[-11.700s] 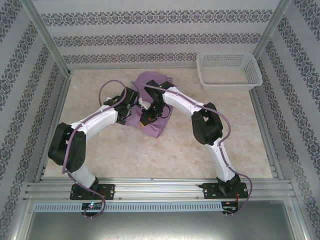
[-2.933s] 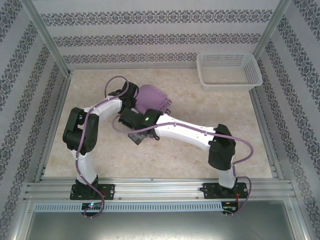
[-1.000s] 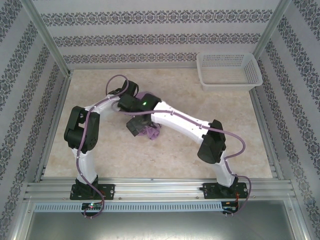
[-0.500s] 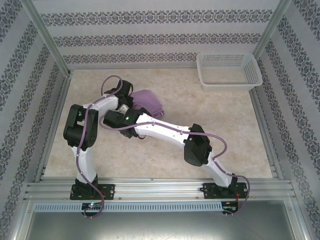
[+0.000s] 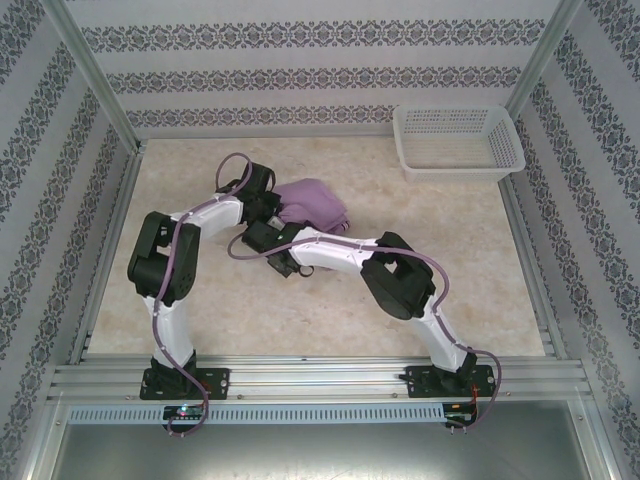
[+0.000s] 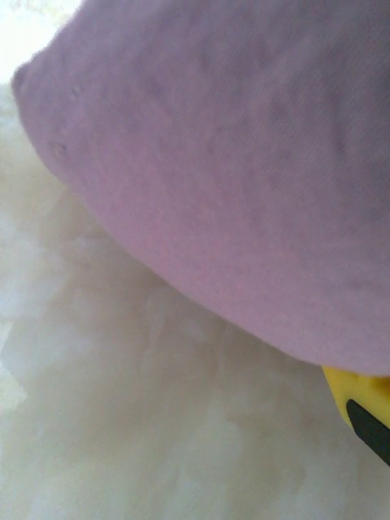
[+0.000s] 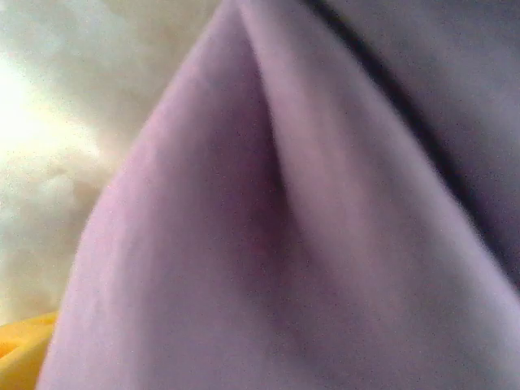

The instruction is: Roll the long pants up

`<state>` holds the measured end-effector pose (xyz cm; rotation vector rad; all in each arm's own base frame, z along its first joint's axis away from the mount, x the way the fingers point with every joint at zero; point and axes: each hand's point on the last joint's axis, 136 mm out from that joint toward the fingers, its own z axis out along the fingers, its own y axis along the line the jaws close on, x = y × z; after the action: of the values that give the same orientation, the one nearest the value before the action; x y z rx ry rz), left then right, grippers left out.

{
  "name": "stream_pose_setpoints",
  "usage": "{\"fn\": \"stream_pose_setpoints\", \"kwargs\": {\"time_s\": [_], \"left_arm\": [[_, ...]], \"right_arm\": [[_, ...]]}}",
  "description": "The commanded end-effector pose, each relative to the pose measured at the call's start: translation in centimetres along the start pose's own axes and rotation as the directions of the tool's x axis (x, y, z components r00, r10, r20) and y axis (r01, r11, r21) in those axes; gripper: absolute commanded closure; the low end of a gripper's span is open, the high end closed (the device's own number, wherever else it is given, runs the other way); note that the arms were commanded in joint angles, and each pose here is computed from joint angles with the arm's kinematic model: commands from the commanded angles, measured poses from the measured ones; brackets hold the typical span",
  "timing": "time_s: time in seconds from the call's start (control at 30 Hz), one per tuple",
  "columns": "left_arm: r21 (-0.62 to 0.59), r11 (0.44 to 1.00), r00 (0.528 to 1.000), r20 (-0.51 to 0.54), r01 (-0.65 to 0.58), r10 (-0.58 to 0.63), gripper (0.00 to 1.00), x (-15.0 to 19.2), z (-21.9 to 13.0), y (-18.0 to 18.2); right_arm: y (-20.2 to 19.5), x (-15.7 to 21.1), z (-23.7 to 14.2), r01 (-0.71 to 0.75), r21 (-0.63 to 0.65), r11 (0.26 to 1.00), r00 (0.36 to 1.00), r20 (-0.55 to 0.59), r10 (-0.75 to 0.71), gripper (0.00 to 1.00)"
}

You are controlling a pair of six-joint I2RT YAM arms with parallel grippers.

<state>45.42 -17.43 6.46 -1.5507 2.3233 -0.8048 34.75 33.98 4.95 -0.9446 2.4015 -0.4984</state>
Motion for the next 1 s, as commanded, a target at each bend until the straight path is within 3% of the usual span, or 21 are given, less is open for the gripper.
{"fn": "stream_pose_setpoints", "kwargs": {"time_s": [0.0, 0.07, 0.1, 0.17, 0.2, 0.23, 0.27, 0.33, 0.37, 0.4, 0.47, 0.53, 0.57, 0.7, 0.73, 0.8, 0.87, 0.97], "left_arm": [[0.071, 0.996, 0.994, -0.09, -0.056, 0.063, 1.0, 3.3, -4.8, -2.4], [0.081, 0.994, 0.994, -0.076, -0.069, 0.075, 1.0, 3.3, -6.2, -2.5], [0.089, 0.993, 0.995, -0.064, -0.072, 0.078, 1.0, 3.2, -7.1, -2.6], [0.11, 0.99, 0.995, -0.038, -0.083, 0.088, 1.0, 2.8, -8.8, -2.9], [0.121, 0.989, 0.996, -0.022, -0.087, 0.091, 1.0, 2.5, -9.7, -3.1], [0.134, 0.986, 0.995, -0.003, -0.095, 0.096, 1.0, 2.1, -10.7, -3.4], [0.146, 0.984, 0.995, 0.018, -0.098, 0.097, 0.89, 1.7, -11.6, -3.7], [0.163, 0.981, 0.992, 0.077, -0.109, 0.097, 0.29, 0.1, -13.7, -4.5], [0.166, 0.981, 0.991, 0.103, -0.105, 0.089, 0.07, -0.8, -14.7, -4.7], [0.174, 0.979, 0.987, 0.138, -0.106, 0.083, 0.0, -1.8, -15.9, -5.1], [0.193, 0.976, 0.977, 0.203, -0.105, 0.065, 0.0, -4.2, -18.3, -6.1], [0.208, 0.973, 0.967, 0.251, -0.105, 0.05, 0.0, -6.2, -20.6, -6.9], [0.214, 0.971, 0.963, 0.266, -0.11, 0.05, 0.0, -6.8, -21.5, -7.2], [0.204, 0.971, 0.95, 0.306, -0.127, 0.059, 0.0, -8.1, -24.0, -7.1], [0.208, 0.97, 0.95, 0.305, -0.127, 0.059, 0.0, -8.0, -24.2, -6.9], [0.206, 0.971, 0.953, 0.297, -0.123, 0.057, 0.0, -7.9, -24.3, -6.4], [0.192, 0.974, 0.955, 0.291, -0.121, 0.062, 0.0, -7.7, -24.3, -5.5], [0.185, 0.976, 0.957, 0.284, -0.111, 0.055, 0.0, -7.5, -23.9, -4.4]], "right_arm": [[-2.0, -1.1, 2.7, 0.014, 0.067, 0.998, 1.0, 0.008, -0.014, 0.06], [-2.6, -1.2, 3.8, 0.01, 0.043, 0.999, 1.0, -0.015, -0.009, 0.17], [-2.7, -1.2, 4.3, -0.001, 0.009, 1.0, 1.0, -0.023, 0.002, 0.32], [-3.3, -0.9, 4.9, -0.044, -0.05, 0.998, 0.998, -0.036, 0.042, 0.92], [-3.7, -0.8, 5.0, -0.069, -0.074, 0.995, 0.997, -0.04, 0.067, 1.0], [-4.1, -0.6, 5.1, -0.098, -0.107, 0.99, 0.995, -0.048, 0.093, 1.0], [-4.2, -0.4, 5.0, -0.123, -0.146, 0.982, 0.992, -0.057, 0.116, 1.0], [-4.9, 0.0, 4.6, -0.205, -0.213, 0.955, 0.978, -0.071, 0.194, 1.0], [-4.9, 0.3, 4.4, -0.249, -0.265, 0.932, 0.968, -0.086, 0.234, 1.0], [-5.2, 0.4, 4.0, -0.31, -0.32, 0.895, 0.951, -0.1, 0.294, 1.0], [-5.7, 0.4, 3.2, -0.431, -0.425, 0.796, 0.901, -0.147, 0.409, 1.0], [-6.1, -0.2, 2.3, -0.554, -0.559, 0.617, 0.818, -0.23, 0.527, 1.0], [-6.5, -0.7, 2.1, -0.605, -0.61, 0.512, 0.767, -0.277, 0.578, 1.0], [-9.6, -5.0, 1.6, -0.655, -0.753, -0.069, 0.512, -0.509, 0.692, 1.0], [-10.5, -6.4, 1.4, -0.62, -0.76, -0.192, 0.477, -0.56, 0.678, 1.0], [-12.5, -9.4, 0.1, -0.534, -0.767, -0.357, 0.454, -0.615, 0.645, 1.0], [-15.0, -12.0, -1.6, -0.446, -0.783, -0.434, 0.444, -0.614, 0.652, 1.0], [-18.4, -15.0, -4.3, -0.365, -0.828, -0.427, 0.457, -0.558, 0.692, 1.0]]}}
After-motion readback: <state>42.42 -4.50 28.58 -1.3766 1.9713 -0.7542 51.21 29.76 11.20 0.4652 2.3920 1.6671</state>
